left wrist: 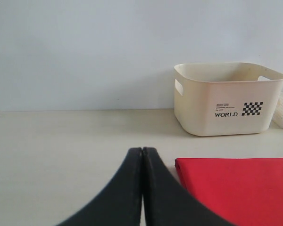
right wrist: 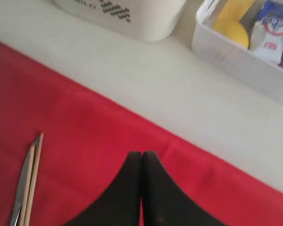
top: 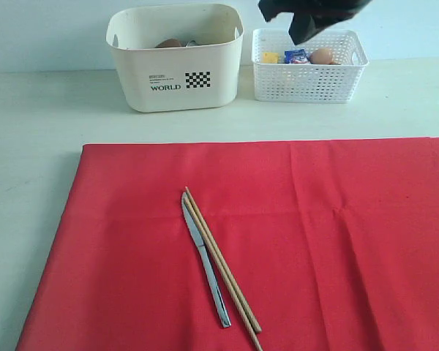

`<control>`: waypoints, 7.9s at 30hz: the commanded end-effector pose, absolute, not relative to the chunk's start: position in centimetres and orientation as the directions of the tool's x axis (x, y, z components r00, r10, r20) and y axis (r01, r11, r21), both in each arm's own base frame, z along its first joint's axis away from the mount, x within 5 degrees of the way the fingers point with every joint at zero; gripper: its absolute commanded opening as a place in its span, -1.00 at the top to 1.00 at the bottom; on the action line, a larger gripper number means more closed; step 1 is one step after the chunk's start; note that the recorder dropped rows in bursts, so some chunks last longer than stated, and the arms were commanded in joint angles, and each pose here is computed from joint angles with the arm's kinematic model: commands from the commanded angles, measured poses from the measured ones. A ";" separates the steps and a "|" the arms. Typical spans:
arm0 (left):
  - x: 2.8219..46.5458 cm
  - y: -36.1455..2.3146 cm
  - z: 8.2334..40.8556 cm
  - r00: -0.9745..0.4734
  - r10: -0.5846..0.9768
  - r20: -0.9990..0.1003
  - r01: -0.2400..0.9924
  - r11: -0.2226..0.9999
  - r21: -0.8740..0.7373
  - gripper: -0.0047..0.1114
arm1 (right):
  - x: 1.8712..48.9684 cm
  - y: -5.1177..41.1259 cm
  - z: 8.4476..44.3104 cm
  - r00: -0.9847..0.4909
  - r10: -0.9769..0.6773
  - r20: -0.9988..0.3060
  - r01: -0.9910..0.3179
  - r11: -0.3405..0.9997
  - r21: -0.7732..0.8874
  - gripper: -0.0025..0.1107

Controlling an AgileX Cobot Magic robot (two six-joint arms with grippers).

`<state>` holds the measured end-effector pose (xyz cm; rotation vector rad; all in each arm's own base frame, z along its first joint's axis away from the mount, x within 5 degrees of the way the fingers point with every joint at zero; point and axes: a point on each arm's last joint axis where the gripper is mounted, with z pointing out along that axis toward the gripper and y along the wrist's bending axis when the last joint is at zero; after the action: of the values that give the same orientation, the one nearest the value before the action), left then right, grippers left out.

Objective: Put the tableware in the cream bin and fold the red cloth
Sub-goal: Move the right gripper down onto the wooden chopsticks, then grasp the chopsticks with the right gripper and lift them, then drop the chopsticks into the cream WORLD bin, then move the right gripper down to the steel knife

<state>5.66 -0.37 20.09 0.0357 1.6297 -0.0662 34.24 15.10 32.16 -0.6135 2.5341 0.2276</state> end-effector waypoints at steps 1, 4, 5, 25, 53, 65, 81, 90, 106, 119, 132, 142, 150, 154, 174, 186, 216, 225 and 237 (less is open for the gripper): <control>5.6 -0.4 20.0 -0.056 -0.032 -0.998 0.073 0.997 -0.036 0.90 | 32.1 15.1 30.3 -0.781 -0.405 -0.476 -0.497 0.864 0.080 0.96; 5.6 -0.4 20.0 -0.056 -0.032 -0.998 0.073 0.997 -0.036 0.90 | 30.7 16.1 28.7 -0.780 -0.447 -0.438 -0.530 0.844 0.081 0.96; 5.6 -0.4 20.0 -0.056 -0.032 -0.998 0.073 0.997 -0.036 0.90 | 30.3 16.5 28.2 -0.777 -0.462 -0.427 -0.542 0.836 0.083 0.96; 5.6 -0.4 20.0 -0.056 -0.032 -0.998 0.073 0.997 -0.036 0.90 | 22.7 24.8 20.9 -0.676 -0.671 -0.304 -0.725 0.681 0.108 0.96; 5.6 -0.4 20.0 -0.056 -0.032 -0.998 0.073 0.997 -0.036 0.90 | 23.6 26.7 12.8 -0.663 -0.728 -0.177 -0.736 0.677 -0.027 0.32; 5.6 -0.4 20.0 -0.056 -0.032 -0.998 0.073 0.997 -0.036 0.90 | 23.7 26.6 12.9 -0.692 -0.700 -0.179 -0.706 0.707 -0.036 0.32; 5.6 -0.4 20.0 -0.056 -0.032 -0.998 0.073 0.997 -0.036 0.90 | 23.6 27.2 12.6 -0.711 -0.672 -0.208 -0.690 0.724 0.020 0.33; 5.6 -0.4 20.0 -0.056 -0.032 -0.998 0.073 0.997 -0.036 0.90 | 23.8 27.2 11.0 -0.699 -0.693 -0.177 -0.704 0.711 -0.004 0.33; 5.6 -0.4 20.0 -0.056 -0.032 -0.998 0.073 0.997 -0.036 0.90 | 24.0 27.0 10.7 -0.677 -0.716 -0.171 -0.722 0.691 -0.033 0.79; 5.6 -0.4 20.0 -0.056 -0.032 -0.998 0.073 0.997 -0.036 0.90 | 24.4 26.7 14.6 -0.612 -0.740 -0.280 -0.748 0.656 -0.098 0.96; 5.6 -0.4 20.0 -0.056 -0.032 -0.998 0.073 0.997 -0.036 0.90 | 30.6 23.3 24.7 -0.497 -0.604 -0.623 -0.569 0.769 -0.291 0.96; 5.6 -0.4 20.0 -0.056 -0.032 -0.998 0.073 0.997 -0.036 0.90 | 37.0 21.3 31.1 -0.254 -0.358 -0.899 -0.494 0.846 -0.198 0.96; 5.6 -0.4 20.0 -0.056 -0.032 -0.998 0.073 0.997 -0.036 0.90 | 42.5 21.4 29.3 -0.037 -0.202 -0.979 -0.552 0.821 -0.149 0.96; 5.6 -0.4 20.0 -0.056 -0.032 -0.998 0.073 0.997 -0.036 0.90 | 45.1 20.9 26.8 0.080 -0.107 -0.991 -0.597 0.791 -0.133 0.96; 5.6 -0.4 20.0 -0.056 -0.032 -0.998 0.073 0.997 -0.036 0.90 | 51.5 20.3 20.3 0.173 0.052 -0.984 -0.598 0.799 -0.063 0.96; 5.6 -0.4 20.0 -0.056 -0.032 -0.998 0.073 0.997 -0.036 0.90 | 52.1 20.0 19.0 0.070 0.034 -0.997 -0.552 0.834 -0.011 0.82; 5.6 -0.4 20.0 -0.056 -0.032 -0.998 0.073 0.997 -0.036 0.90 | 47.5 13.9 29.4 -0.505 -0.260 -0.823 -0.185 0.964 -0.191 0.96; 5.6 -0.4 20.0 -0.056 -0.032 -0.998 0.073 0.997 -0.036 0.90 | 43.1 13.0 32.5 -0.640 -0.306 -0.705 -0.269 0.948 -0.168 0.96; 5.6 -0.4 20.0 -0.056 -0.032 -0.998 0.073 0.997 -0.036 0.90 | 36.3 12.1 34.9 -0.706 -0.297 -0.642 -0.354 0.934 -0.043 0.96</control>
<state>5.66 -0.37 20.09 0.0357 1.6297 -0.0662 37.96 12.16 34.18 -0.4303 2.4069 0.0361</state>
